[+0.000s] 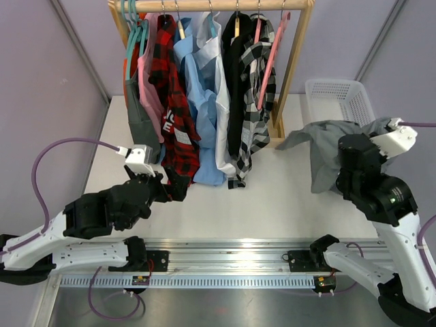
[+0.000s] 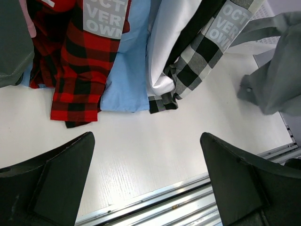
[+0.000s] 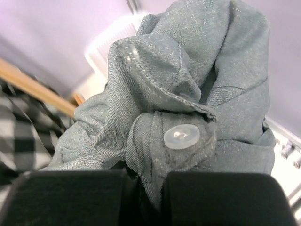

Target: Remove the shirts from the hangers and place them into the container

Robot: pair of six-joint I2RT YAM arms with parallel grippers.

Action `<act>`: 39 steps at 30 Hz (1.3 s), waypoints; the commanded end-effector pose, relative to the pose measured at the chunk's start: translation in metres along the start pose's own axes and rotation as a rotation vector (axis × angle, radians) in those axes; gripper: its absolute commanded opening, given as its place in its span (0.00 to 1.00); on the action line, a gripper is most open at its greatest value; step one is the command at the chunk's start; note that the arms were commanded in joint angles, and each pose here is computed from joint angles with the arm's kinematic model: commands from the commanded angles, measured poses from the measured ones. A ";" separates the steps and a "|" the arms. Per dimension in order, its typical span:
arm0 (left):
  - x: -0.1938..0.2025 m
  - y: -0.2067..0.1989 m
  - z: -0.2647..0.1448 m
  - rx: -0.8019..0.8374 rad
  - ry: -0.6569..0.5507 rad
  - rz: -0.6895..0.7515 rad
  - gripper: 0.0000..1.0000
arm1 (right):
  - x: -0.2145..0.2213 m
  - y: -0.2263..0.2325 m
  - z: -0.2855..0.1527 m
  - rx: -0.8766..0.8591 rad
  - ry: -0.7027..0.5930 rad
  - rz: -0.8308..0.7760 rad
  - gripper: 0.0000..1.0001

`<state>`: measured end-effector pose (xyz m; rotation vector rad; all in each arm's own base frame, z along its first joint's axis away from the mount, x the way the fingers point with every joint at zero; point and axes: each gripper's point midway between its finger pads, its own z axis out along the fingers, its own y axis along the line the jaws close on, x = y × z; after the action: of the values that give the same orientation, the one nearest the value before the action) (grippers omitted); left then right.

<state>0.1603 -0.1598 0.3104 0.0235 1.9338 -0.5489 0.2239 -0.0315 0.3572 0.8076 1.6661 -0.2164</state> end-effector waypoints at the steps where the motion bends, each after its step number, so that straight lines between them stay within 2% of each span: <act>1: -0.016 -0.017 -0.001 0.050 -0.032 -0.032 0.99 | -0.085 0.021 0.003 -0.005 -0.212 0.076 0.00; 3: -0.017 -0.019 -0.001 0.057 -0.035 -0.031 0.99 | -0.089 0.049 0.020 -0.040 -0.191 0.042 0.00; 5: -0.020 -0.021 -0.003 0.067 -0.037 -0.032 0.99 | -0.115 0.046 0.040 -0.002 -0.211 0.062 0.00; 6: -0.021 -0.020 -0.004 0.068 -0.039 -0.034 0.99 | -0.100 0.073 0.063 -0.097 -0.119 0.026 0.00; 8: -0.023 -0.019 -0.006 0.072 -0.044 -0.038 0.99 | -0.124 0.062 0.094 -0.092 -0.098 0.096 0.00; 9: -0.025 -0.018 -0.009 0.079 -0.049 -0.042 0.99 | -0.108 0.076 0.119 -0.125 -0.020 0.063 0.00; 10: -0.027 -0.016 -0.010 0.077 -0.054 -0.044 0.99 | -0.126 0.082 0.121 -0.143 -0.050 0.065 0.00; 12: -0.029 -0.015 -0.011 0.081 -0.061 -0.046 0.99 | -0.124 0.093 0.151 -0.158 -0.017 0.036 0.00; 13: -0.029 -0.014 -0.011 0.078 -0.063 -0.044 0.99 | -0.144 0.101 0.149 -0.186 -0.055 0.051 0.00; 15: -0.030 -0.015 -0.011 0.080 -0.066 -0.038 0.99 | -0.147 0.121 0.166 -0.247 -0.047 0.050 0.00; 16: -0.031 -0.015 -0.011 0.080 -0.068 -0.036 0.99 | -0.166 0.130 0.160 -0.290 -0.089 0.053 0.00; 21: -0.033 -0.016 -0.010 0.070 -0.072 -0.019 0.99 | -0.207 0.163 0.163 -0.404 -0.214 0.053 0.00; 23: -0.033 -0.015 -0.009 0.063 -0.072 -0.015 0.99 | -0.239 0.174 0.147 -0.468 -0.305 0.070 0.00; 29: -0.034 -0.010 -0.010 0.036 -0.074 -0.016 0.99 | -0.284 0.197 0.131 -0.584 -0.485 0.125 0.00; 34: -0.032 -0.003 -0.012 0.015 -0.071 -0.015 0.99 | -0.285 0.206 0.153 -0.595 -0.528 0.133 0.00; 37: -0.030 -0.001 -0.011 0.005 -0.069 -0.016 0.99 | -0.249 0.206 0.197 -0.533 -0.429 0.110 0.00; 39: -0.027 -0.003 -0.008 0.011 -0.065 -0.015 0.99 | -0.236 0.199 0.218 -0.478 -0.427 0.113 0.00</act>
<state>0.1606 -0.1543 0.3238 0.0577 1.9092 -0.5342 0.5074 -0.0812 0.5895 0.4315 1.2085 0.1307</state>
